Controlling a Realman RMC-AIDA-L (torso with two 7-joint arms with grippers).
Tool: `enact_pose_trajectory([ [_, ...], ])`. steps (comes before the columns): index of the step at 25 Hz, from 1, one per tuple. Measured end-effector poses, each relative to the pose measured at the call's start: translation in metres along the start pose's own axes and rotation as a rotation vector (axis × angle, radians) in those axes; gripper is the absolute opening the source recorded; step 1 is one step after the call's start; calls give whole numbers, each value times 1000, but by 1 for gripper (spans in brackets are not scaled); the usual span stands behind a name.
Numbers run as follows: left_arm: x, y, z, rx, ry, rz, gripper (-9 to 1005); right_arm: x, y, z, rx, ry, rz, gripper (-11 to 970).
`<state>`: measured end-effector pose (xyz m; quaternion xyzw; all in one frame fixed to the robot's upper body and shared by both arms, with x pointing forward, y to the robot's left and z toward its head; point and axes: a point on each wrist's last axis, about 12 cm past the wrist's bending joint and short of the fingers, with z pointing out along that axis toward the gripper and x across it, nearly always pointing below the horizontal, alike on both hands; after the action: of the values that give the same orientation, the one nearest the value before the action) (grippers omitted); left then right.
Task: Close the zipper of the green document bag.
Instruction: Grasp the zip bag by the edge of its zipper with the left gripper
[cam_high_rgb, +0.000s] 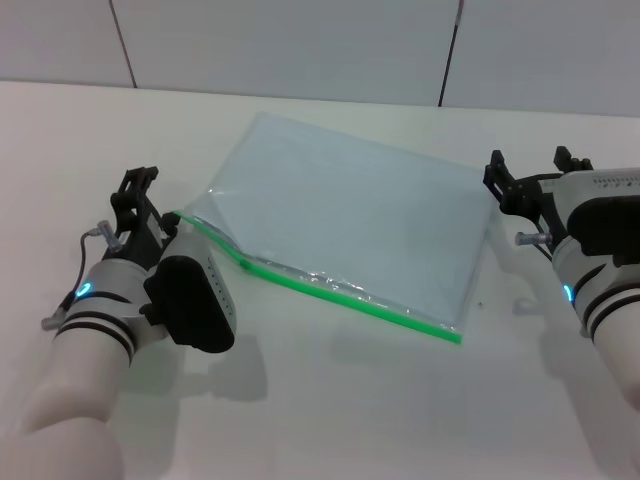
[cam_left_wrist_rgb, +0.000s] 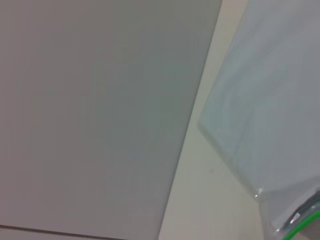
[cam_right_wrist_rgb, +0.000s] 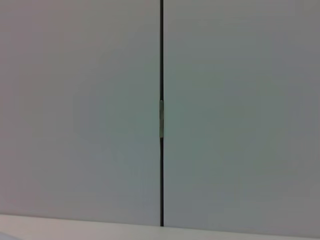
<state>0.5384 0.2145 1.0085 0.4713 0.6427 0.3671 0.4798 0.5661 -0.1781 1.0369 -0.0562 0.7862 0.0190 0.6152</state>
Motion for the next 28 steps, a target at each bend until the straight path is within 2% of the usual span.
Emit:
enact_pose_trajectory([
  [28,-6,2,10,42,-33,36,700,-2,2,0,-5,-3,-7,820],
])
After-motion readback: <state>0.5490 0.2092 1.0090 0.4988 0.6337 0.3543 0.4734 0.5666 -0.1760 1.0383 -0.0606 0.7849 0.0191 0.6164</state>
